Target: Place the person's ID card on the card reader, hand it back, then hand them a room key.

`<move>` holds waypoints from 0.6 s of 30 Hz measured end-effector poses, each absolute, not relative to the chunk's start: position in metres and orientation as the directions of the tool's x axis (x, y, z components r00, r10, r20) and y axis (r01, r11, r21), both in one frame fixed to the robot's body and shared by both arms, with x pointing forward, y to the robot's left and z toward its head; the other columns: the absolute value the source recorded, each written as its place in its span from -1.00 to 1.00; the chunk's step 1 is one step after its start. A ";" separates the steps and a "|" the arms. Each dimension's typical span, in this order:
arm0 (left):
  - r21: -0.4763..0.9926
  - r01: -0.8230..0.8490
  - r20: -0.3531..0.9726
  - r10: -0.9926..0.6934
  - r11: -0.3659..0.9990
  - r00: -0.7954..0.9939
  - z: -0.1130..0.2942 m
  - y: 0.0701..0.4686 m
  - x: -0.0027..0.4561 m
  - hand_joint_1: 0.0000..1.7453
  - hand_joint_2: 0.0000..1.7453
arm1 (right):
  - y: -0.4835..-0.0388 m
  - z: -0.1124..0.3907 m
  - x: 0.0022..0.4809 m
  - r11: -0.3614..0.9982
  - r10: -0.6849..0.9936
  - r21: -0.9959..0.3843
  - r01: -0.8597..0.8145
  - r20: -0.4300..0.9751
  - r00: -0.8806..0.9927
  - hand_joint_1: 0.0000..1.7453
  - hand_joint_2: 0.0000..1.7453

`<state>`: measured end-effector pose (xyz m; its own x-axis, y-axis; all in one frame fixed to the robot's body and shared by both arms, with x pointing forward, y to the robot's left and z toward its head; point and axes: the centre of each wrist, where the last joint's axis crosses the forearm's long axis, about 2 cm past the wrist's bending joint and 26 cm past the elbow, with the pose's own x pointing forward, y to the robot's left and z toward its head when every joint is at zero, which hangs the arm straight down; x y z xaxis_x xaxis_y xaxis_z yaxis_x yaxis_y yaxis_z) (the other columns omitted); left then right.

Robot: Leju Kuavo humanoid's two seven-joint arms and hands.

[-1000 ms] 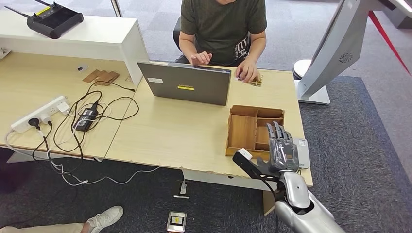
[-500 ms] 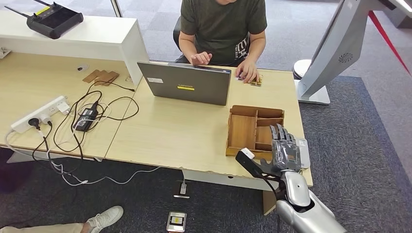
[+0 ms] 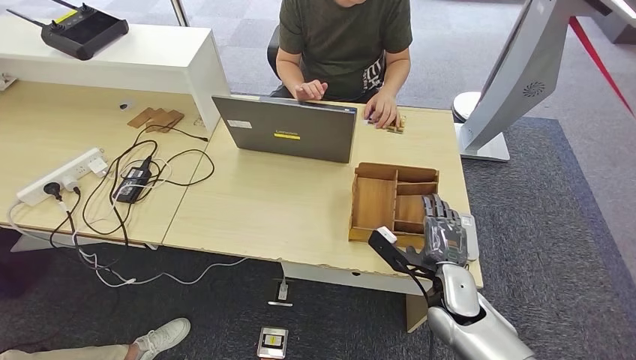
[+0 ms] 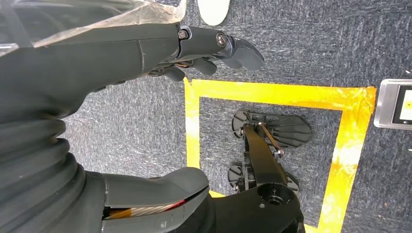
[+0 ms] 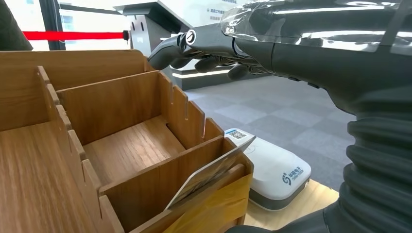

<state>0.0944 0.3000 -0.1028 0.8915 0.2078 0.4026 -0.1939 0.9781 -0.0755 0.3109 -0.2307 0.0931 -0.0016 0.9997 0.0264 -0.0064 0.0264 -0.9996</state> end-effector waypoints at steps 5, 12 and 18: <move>-0.075 -0.194 0.402 0.208 0.978 0.892 -0.103 0.300 0.094 -1.00 1.00 | -0.232 0.091 0.312 0.021 1.000 -1.000 -0.011 0.021 0.006 0.12 1.00; -0.073 -0.193 0.400 0.205 0.979 0.893 -0.103 0.300 0.095 -1.00 1.00 | -0.233 0.088 0.314 -0.008 1.000 -0.998 -0.060 -0.010 0.019 1.00 1.00; -0.071 -0.192 0.398 0.204 0.979 0.894 -0.103 0.300 0.095 -1.00 1.00 | -0.235 0.089 0.320 -0.030 0.999 -0.995 -0.096 -0.033 0.037 1.00 1.00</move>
<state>0.0954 0.3000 -0.1026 0.8945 0.2041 0.3979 -0.1918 0.9789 -0.0709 0.3195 -0.2345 0.0890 0.0374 0.9987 -0.0334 -0.0957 -0.0297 -0.9950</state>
